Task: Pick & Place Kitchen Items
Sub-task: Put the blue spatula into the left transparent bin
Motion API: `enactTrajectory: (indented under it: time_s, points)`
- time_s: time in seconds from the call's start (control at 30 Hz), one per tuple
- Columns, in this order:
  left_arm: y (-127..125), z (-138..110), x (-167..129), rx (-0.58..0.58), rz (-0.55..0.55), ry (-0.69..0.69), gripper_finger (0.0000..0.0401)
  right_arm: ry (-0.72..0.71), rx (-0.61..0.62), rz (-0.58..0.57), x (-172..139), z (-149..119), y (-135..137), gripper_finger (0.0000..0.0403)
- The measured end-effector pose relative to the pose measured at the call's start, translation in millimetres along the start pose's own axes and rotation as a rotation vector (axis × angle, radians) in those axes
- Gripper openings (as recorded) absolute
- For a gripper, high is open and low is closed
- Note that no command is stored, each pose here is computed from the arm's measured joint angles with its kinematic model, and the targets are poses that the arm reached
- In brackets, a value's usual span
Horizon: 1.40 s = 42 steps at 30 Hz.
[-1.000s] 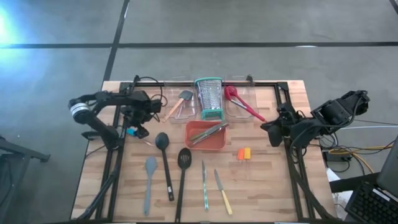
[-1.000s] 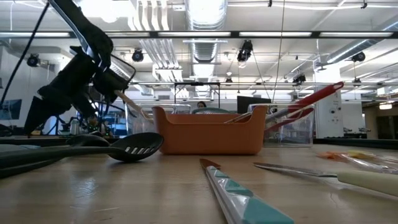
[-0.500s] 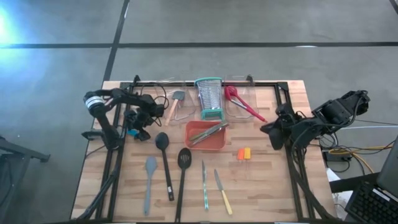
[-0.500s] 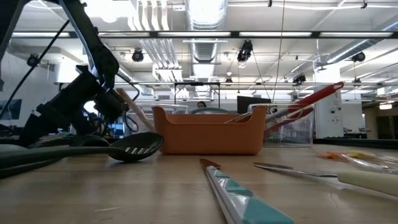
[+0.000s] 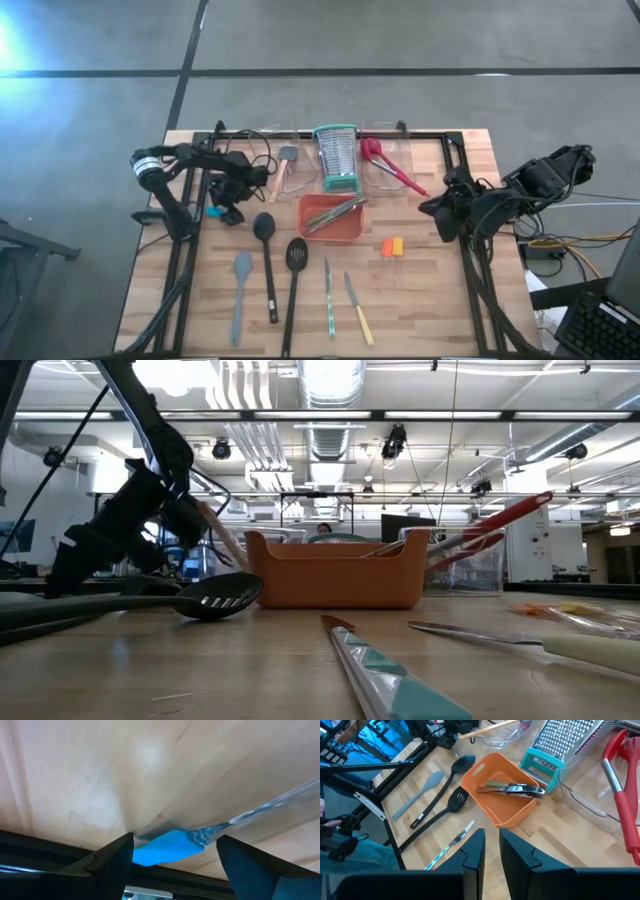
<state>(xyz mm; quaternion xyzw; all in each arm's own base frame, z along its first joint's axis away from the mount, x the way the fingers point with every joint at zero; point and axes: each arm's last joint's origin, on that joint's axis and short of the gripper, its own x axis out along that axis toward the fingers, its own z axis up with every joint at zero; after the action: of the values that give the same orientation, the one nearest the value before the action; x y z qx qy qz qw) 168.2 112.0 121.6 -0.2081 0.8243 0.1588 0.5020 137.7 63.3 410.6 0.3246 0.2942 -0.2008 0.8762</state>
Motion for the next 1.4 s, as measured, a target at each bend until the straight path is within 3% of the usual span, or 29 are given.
enactTrajectory:
  time_s: [0.17, 0.37, 0.6, 0.7, 0.97, 1.27, 1.4]
  points:
    - [-0.2, 0.8, 0.6, 0.006, 0.023, 0.002, 0.0231, 0.0, 0.0, 0.001, 0.0, 0.0, 0.1, 0.0052]
    - [0.1, 1.3, 0.1, -0.023, 0.043, -0.005, 0.0082, -0.001, 0.001, 0.002, 0.0, 0.1, 0.2, 0.0052]
    - [-1.9, 2.3, -6.4, -0.024, 0.068, -0.035, 0.0065, -0.001, 0.002, 0.004, 0.0, 0.1, 0.4, 0.0052]
    - [-5.6, 4.3, -14.8, 0.015, 0.11, -0.089, 0.0005, -0.001, 0.002, 0.004, 0.0, 0.1, 0.4, 0.0052]
    - [-15.5, 5.6, -30.9, 0.095, 0.156, -0.213, 0.0001, -0.001, 0.006, 0.005, 0.0, 0.2, 0.4, 0.0052]
    - [-15.7, -3.3, -40.4, -0.038, 0.125, -0.279, 0.0037, 0.0, 0.014, 0.011, 0.1, 0.3, 1.1, 0.0052]
    - [-15.4, -12.3, -47.8, -0.041, 0.11, -0.333, 0.0055, 0.0, 0.009, 0.011, 0.1, 0.3, 1.1, 0.0052]
